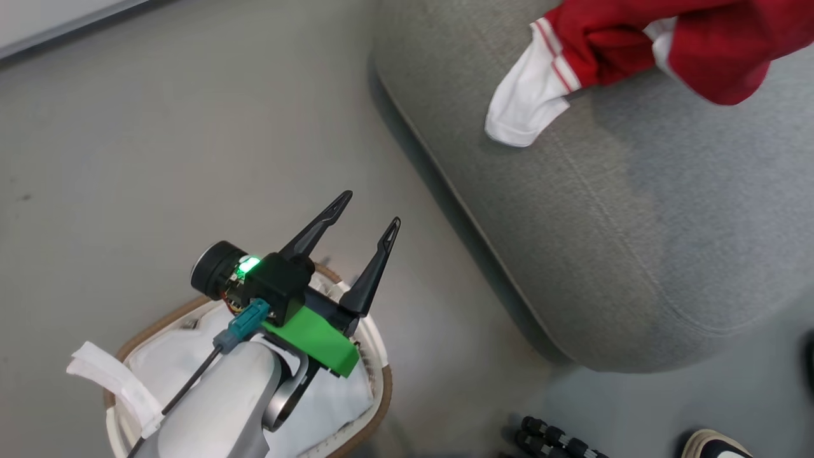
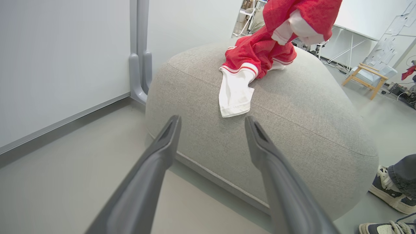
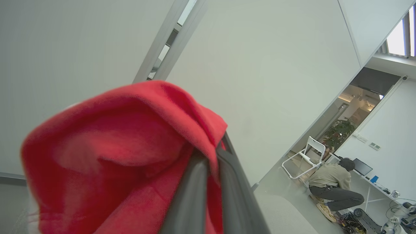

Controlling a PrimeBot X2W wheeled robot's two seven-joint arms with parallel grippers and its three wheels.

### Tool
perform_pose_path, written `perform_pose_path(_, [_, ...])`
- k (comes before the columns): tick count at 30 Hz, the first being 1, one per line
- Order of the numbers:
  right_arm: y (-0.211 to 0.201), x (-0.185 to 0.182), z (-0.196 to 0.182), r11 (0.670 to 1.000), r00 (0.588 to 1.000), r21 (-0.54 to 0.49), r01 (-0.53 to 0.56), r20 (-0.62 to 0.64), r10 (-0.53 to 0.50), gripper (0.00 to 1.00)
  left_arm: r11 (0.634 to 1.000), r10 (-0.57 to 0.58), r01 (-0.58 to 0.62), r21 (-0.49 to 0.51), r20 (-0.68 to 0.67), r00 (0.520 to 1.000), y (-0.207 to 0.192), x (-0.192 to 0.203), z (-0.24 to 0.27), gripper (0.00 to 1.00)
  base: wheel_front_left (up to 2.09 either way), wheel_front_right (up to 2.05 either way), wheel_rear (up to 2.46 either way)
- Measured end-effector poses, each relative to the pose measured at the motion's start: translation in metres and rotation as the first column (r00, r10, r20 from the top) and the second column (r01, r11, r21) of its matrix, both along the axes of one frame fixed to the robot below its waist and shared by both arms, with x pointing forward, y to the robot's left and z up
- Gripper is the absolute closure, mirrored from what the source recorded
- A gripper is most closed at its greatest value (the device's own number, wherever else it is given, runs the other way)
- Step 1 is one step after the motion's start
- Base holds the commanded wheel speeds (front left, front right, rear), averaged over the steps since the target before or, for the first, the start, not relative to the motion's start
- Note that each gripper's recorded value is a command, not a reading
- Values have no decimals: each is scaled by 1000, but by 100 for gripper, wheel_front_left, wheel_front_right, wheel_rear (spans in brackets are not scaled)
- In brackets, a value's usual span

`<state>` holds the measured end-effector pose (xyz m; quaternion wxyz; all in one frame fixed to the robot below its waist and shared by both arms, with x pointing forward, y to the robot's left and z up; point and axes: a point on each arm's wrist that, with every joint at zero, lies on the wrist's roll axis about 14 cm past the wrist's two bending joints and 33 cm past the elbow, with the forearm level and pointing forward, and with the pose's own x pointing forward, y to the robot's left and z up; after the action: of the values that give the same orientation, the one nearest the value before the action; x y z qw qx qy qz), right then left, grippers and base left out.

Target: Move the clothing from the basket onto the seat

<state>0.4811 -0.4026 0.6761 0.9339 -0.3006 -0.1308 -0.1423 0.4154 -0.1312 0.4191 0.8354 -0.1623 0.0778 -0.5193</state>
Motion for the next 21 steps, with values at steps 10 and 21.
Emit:
perform_pose_path(10, [-27, 30, -153, 979, 940, 127, 158, -324, -109, 100, 992, 119, -116, 44, -61, 991, 38, 23, -32, 0, 0, 0, 0])
perform_pose_path(21, [-25, -8, -234, 920, 886, 268, 286, -439, -148, 0, 979, 200, -195, 65, -81, 976, 59, 34, -37, 0, 0, 0, 0])
